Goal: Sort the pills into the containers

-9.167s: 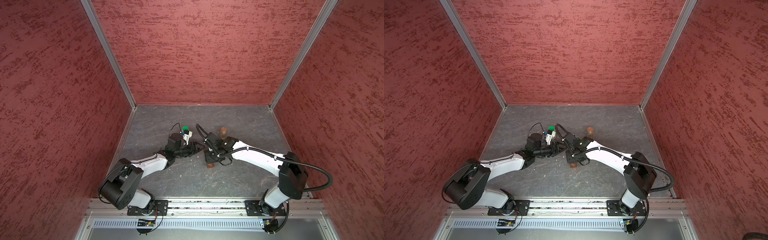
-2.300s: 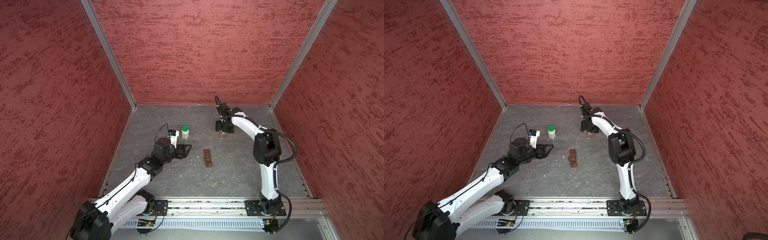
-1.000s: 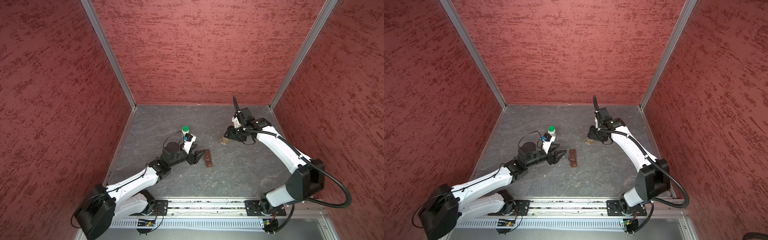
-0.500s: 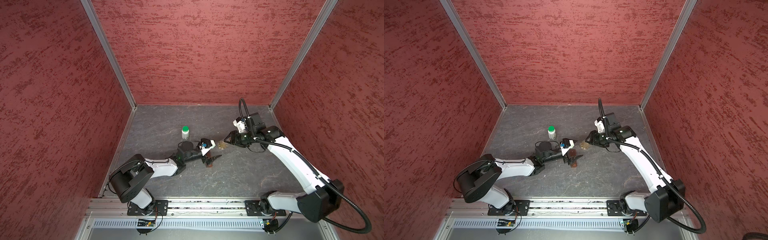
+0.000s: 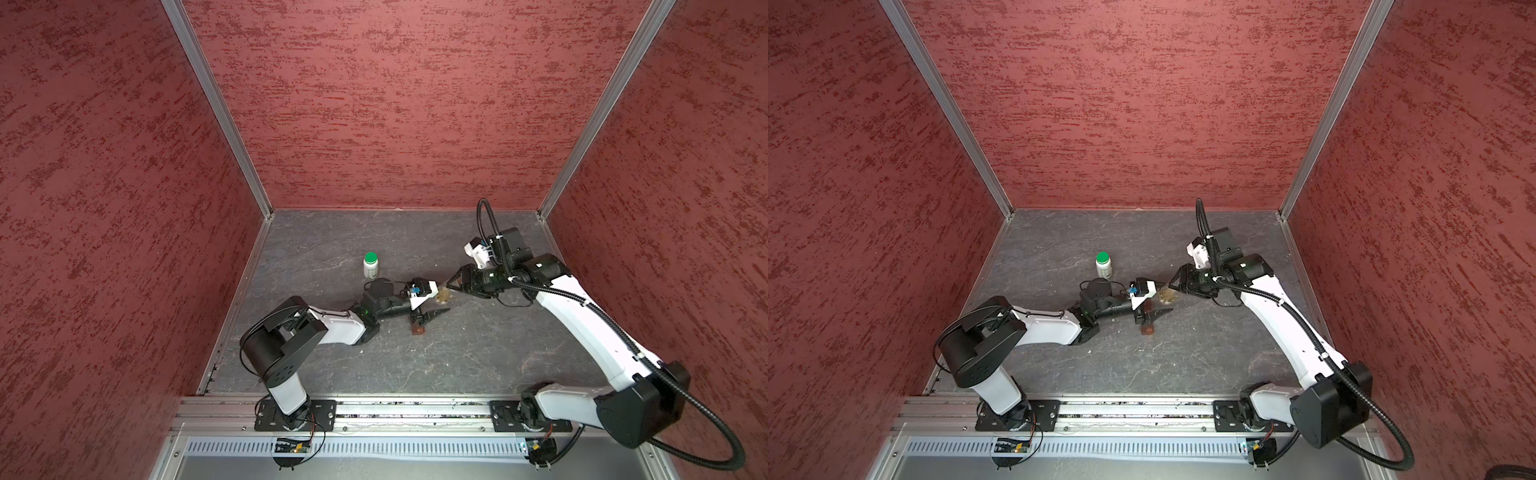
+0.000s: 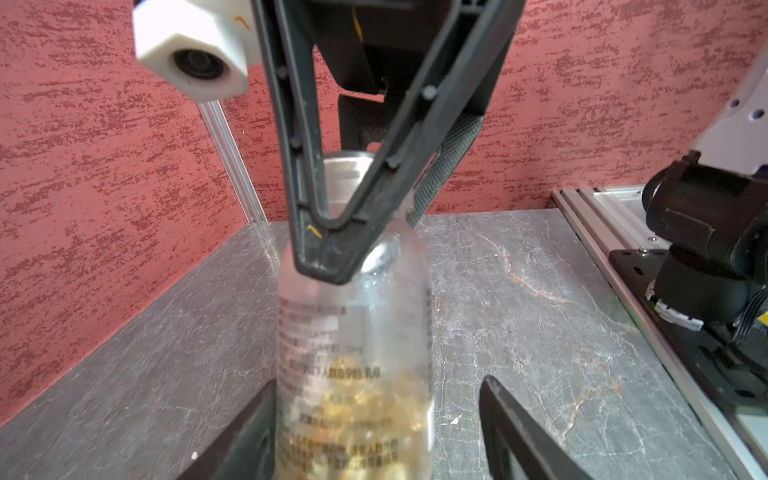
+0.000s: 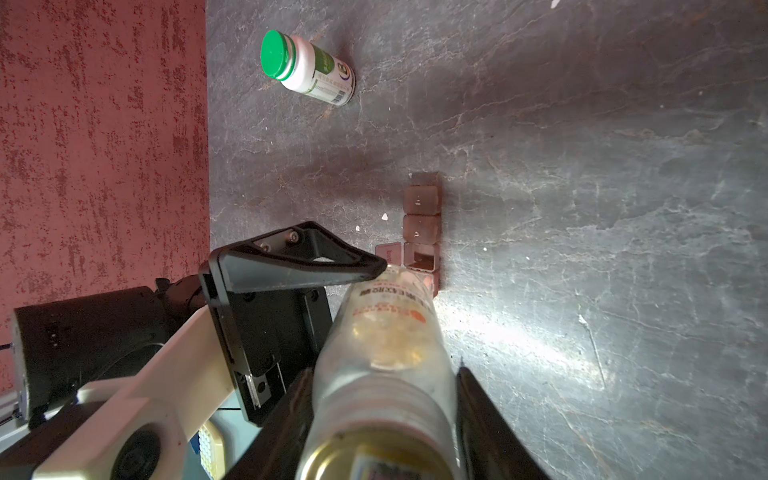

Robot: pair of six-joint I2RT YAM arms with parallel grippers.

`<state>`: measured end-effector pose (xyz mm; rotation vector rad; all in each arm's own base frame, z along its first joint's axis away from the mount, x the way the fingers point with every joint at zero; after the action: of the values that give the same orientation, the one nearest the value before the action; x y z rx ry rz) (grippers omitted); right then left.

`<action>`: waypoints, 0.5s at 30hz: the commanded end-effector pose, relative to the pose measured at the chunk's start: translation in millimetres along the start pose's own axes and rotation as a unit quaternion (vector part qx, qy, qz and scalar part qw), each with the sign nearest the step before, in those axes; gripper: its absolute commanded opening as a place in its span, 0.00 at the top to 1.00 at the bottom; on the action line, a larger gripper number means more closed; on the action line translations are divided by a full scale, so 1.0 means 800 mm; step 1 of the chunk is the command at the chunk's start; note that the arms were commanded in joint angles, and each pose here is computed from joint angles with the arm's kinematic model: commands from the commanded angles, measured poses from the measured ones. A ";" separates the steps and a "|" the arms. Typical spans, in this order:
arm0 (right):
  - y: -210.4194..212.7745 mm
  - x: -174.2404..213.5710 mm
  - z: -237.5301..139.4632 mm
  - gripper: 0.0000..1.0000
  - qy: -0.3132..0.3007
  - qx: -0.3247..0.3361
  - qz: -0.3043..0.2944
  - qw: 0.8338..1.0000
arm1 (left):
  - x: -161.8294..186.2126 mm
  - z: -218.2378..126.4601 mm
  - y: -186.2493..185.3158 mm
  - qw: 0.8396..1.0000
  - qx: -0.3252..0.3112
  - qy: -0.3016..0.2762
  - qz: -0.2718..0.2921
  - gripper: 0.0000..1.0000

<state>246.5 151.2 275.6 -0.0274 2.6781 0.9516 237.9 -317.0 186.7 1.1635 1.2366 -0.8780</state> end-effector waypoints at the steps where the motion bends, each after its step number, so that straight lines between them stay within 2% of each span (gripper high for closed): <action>1: 0.006 0.005 -0.005 0.66 0.001 -0.017 -0.017 1.000 | -0.007 0.003 0.004 1.000 0.016 -0.021 0.008 0.32; 7: 0.007 0.005 -0.003 0.68 0.007 -0.020 -0.019 1.000 | -0.004 0.001 0.006 0.999 0.022 -0.024 0.001 0.38; 15: 0.008 0.007 0.001 0.68 0.015 -0.029 -0.019 0.999 | 0.000 0.004 0.006 0.999 0.026 -0.024 -0.002 0.38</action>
<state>243.8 153.9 275.9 -0.0548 2.6817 0.9902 241.7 -316.5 183.0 1.1765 1.2117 -0.9198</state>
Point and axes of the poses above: each gripper's point midway between its finger pads, its own z axis out along the fingers, its own y axis along the line the jaws close on, x = y × z, the point moved 7 cm from there along -z, back along the fingers
